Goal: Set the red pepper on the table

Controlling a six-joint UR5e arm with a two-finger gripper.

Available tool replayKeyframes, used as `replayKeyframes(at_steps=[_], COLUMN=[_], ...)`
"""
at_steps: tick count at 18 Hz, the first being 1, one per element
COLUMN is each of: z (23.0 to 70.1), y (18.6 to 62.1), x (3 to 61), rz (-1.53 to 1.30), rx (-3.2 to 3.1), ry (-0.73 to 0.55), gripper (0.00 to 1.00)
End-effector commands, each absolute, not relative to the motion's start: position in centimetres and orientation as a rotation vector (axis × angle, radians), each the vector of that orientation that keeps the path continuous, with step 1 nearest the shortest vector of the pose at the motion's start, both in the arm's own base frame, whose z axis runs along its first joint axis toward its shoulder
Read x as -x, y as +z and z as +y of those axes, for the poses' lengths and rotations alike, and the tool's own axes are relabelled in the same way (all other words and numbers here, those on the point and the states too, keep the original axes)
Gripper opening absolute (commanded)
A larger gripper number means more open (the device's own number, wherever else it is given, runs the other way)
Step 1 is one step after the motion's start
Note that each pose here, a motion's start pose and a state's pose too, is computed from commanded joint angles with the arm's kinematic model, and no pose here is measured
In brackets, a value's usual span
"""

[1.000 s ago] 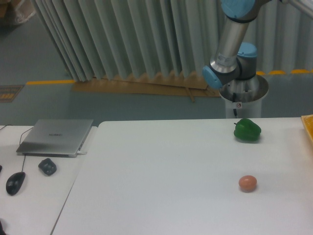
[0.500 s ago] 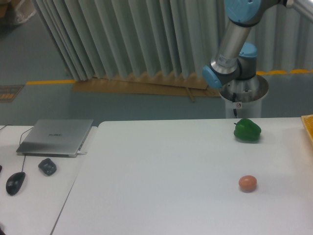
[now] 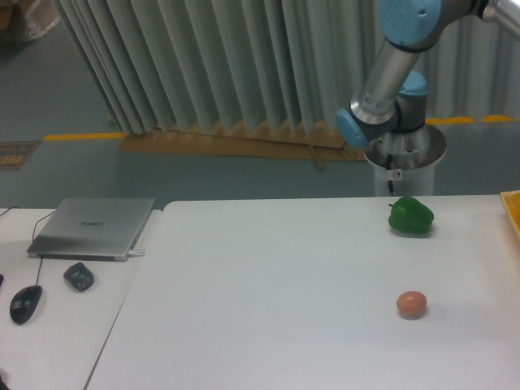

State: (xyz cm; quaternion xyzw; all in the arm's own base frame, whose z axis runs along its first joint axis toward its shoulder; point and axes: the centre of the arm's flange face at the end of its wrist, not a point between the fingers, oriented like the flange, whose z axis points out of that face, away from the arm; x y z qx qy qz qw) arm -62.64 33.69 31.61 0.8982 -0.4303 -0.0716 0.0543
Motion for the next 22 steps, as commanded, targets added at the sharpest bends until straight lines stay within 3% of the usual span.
replayKeyframes(at_steps=[2, 12, 22], z=[33.8, 32.8, 30.6], y=[29.7, 30.4, 28.3], x=[63.9, 63.4, 62.5], rz=[-1.304, -1.356, -1.433], rx=[-2.724, -2.69, -2.621], ry=[-0.227, -0.215, -0.122], gripper=[1.0, 1.0, 1.0])
